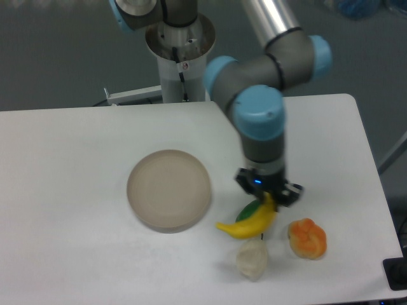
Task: Place bananas on a plate
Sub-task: 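Lift the banana and carry it over the beige plate, then lower the banana onto the plate and open the gripper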
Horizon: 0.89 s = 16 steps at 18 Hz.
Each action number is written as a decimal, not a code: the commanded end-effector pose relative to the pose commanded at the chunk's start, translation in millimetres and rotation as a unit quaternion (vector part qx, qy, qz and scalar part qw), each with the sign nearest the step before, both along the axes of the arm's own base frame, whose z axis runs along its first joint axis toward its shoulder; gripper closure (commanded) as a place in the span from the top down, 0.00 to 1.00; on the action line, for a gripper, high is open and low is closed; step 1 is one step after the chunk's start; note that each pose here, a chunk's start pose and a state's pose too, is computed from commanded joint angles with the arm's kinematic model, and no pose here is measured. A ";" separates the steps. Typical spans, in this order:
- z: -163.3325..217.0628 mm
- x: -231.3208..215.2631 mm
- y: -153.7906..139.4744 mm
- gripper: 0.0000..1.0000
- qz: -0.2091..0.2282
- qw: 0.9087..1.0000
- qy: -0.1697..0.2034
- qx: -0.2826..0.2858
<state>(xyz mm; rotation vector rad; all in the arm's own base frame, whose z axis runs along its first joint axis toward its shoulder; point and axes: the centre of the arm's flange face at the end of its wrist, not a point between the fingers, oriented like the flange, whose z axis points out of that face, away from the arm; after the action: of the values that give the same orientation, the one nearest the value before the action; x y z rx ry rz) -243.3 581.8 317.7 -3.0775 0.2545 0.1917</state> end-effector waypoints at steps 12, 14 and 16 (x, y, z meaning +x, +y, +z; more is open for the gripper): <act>-76.2 126.4 -10.3 0.22 0.014 0.998 -0.038 -0.053; -85.8 128.9 -16.1 0.23 0.014 0.997 -0.040 -0.058; -86.0 129.3 -16.8 0.23 0.014 0.997 -0.040 -0.057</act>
<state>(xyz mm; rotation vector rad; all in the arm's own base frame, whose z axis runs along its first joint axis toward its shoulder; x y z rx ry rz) -114.0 565.0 231.7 -3.1937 0.2275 0.0566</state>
